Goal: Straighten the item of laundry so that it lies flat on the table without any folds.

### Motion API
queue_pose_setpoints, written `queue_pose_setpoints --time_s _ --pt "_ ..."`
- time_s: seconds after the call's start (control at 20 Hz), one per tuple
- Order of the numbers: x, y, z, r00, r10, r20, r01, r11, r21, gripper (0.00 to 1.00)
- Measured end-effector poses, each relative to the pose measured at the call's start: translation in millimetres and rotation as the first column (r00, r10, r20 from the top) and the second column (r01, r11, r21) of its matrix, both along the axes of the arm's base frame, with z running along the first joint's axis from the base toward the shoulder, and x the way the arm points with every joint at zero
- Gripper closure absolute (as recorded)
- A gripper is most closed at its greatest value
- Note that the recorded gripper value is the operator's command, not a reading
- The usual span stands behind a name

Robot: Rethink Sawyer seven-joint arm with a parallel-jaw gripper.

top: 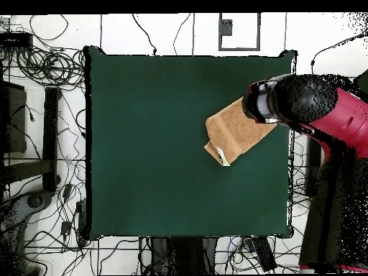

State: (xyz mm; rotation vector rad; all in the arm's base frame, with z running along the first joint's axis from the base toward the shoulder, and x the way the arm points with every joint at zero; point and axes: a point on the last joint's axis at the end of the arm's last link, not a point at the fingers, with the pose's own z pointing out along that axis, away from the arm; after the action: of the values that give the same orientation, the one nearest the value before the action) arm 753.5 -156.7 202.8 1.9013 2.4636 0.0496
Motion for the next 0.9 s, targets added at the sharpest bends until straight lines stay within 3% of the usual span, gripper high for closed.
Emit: queue_pose_setpoints --time_s 0.5,0.9 --pt "13.0 15.4 13.5 0.998 0.025 0.054 -0.025 1.0 0.008 0.0" --pt "1.8 37.4 8.8 0.998 0.018 0.064 -0.022 0.998 0.056 0.0"
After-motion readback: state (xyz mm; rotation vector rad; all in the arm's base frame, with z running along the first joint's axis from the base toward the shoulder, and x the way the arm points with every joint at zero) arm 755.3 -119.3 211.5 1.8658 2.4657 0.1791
